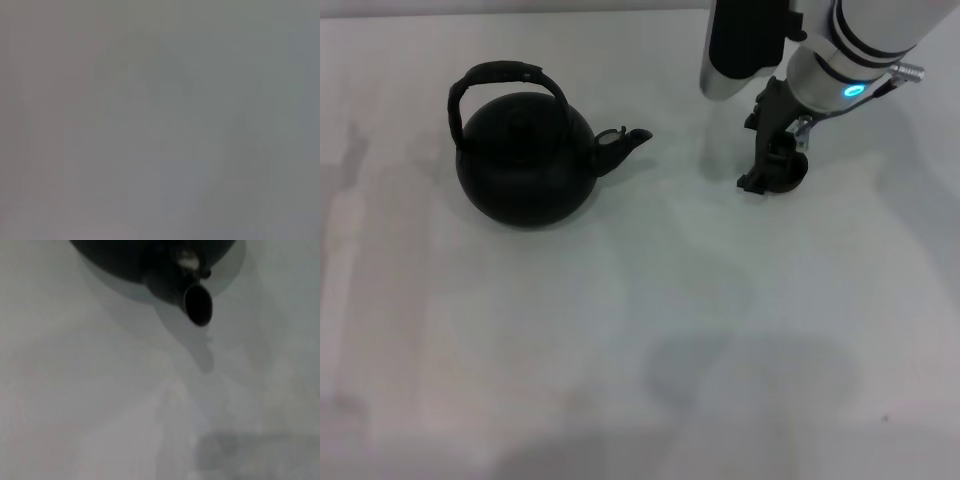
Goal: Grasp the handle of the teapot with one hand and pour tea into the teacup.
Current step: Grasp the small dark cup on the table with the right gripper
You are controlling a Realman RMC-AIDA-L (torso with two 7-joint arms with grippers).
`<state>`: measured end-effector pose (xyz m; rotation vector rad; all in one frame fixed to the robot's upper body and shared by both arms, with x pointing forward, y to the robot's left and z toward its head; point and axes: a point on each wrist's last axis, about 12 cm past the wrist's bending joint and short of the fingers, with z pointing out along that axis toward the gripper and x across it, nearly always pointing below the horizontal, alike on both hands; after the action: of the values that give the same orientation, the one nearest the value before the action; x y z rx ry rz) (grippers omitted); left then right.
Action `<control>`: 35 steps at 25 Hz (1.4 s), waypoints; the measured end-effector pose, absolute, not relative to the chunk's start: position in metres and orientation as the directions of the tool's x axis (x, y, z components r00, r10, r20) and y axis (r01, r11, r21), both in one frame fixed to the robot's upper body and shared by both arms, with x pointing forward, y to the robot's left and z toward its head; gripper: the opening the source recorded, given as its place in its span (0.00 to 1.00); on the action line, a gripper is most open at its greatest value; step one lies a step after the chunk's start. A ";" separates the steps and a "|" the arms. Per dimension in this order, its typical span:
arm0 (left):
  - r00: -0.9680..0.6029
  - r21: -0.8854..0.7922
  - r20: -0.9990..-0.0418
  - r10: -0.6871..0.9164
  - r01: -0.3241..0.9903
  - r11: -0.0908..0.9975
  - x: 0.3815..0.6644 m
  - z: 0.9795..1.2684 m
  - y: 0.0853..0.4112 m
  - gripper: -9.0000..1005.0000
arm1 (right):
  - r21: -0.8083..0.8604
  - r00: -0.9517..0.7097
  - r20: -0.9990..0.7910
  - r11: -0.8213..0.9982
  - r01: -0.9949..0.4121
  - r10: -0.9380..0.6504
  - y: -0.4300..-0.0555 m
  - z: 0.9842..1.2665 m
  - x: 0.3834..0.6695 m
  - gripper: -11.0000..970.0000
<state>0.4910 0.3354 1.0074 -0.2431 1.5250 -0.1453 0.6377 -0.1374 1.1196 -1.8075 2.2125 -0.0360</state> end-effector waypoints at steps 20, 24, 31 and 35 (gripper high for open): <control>0.042 -0.245 -0.969 -0.243 -0.043 0.969 0.490 1.008 0.335 0.89 | -0.204 -0.251 -0.176 0.285 -0.937 -0.952 -0.157 1.108 0.639 0.77; 0.042 -0.246 -0.969 -0.244 -0.043 0.968 0.490 1.008 0.335 0.89 | -0.205 -0.249 -0.167 0.281 -0.938 -0.954 -0.158 1.109 0.639 0.76; 0.043 -0.246 -0.969 -0.245 -0.046 0.968 0.488 1.007 0.336 0.89 | -0.205 -0.242 -0.163 0.272 -0.940 -0.957 -0.154 1.118 0.640 0.76; 0.045 -0.245 -0.969 -0.244 -0.043 0.968 0.490 1.008 0.336 0.89 | -0.190 -0.207 -0.171 0.238 -0.952 -0.963 -0.144 1.132 0.637 0.76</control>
<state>0.4898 0.3356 1.0079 -0.2309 1.5224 -0.1551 0.6368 -0.1440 1.1321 -1.7954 2.2602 -0.0625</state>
